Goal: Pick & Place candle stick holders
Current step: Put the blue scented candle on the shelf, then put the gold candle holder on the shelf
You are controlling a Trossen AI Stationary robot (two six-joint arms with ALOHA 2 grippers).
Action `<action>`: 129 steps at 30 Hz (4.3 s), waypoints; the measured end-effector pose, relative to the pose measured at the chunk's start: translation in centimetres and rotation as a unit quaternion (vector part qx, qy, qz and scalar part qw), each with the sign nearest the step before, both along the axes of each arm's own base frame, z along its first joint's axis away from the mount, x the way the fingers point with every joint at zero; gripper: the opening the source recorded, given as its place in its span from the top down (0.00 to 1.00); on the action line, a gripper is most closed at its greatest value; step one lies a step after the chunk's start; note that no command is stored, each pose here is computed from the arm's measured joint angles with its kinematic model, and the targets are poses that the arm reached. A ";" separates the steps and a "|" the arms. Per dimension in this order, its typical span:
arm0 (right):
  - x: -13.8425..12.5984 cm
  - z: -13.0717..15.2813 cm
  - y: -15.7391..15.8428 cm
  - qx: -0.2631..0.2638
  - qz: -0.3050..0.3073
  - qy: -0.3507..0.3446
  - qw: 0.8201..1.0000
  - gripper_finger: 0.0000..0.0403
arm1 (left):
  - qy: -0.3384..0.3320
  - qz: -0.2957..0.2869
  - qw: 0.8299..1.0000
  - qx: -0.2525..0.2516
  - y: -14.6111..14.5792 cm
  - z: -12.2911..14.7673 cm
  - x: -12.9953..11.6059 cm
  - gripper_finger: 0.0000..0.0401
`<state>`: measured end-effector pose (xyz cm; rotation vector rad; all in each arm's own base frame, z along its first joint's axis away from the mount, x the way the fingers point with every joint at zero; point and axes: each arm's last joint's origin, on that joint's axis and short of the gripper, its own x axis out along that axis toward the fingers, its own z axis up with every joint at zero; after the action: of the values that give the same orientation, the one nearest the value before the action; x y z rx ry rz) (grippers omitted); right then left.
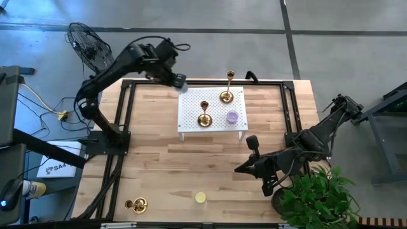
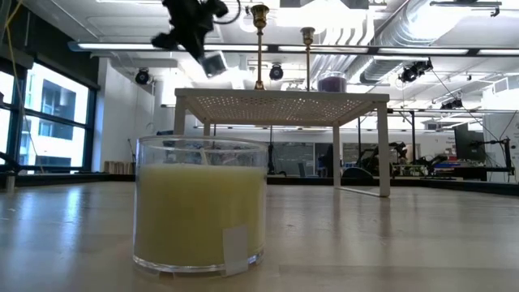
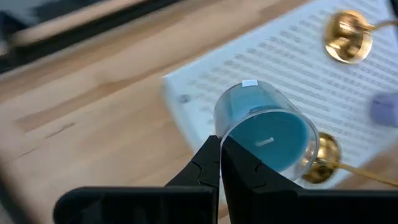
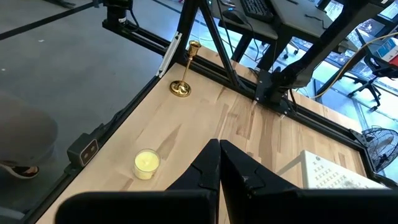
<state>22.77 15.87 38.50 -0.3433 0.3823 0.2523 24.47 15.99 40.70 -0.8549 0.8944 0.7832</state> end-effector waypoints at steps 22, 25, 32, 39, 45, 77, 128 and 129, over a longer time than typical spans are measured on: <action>-0.1 -0.3 -0.1 -0.012 -0.004 0.015 1.000 1.00 | 0.019 -0.039 0.992 -0.117 4.1 -8.0 3.4 1.00; -0.2 -0.4 -0.1 -0.014 -0.004 0.017 1.000 1.00 | 0.021 -0.038 0.993 -0.114 4.2 -7.7 3.4 1.00; -0.1 -0.4 -0.2 -0.016 -0.004 0.019 1.000 1.00 | 0.007 -0.036 0.996 -0.087 4.2 -5.6 3.3 1.00; -0.2 -0.4 -0.2 -0.017 -0.004 0.019 1.000 1.00 | 0.011 -0.043 0.993 -0.108 3.5 -5.2 3.3 1.00; -0.2 -0.4 -0.2 -0.017 -0.004 0.019 1.000 1.00 | 0.042 -0.044 0.990 -0.129 3.1 -5.8 3.3 1.00; -0.2 -0.4 -0.2 -0.014 -0.005 0.021 1.000 1.00 | 0.040 -0.063 0.983 -0.166 2.6 -7.1 5.1 0.96; -0.4 -0.9 -0.5 -0.031 -0.027 0.042 0.998 1.00 | -0.141 -0.108 0.978 0.112 -12.6 7.4 -8.7 0.78; -0.4 -1.0 -0.5 -0.031 -0.027 0.043 0.998 1.00 | -0.150 -0.108 0.976 0.118 -13.5 7.6 -9.0 0.78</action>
<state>22.37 15.39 37.55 -0.3825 0.4847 0.2029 15.44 2.52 48.34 -0.6327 0.6002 0.5387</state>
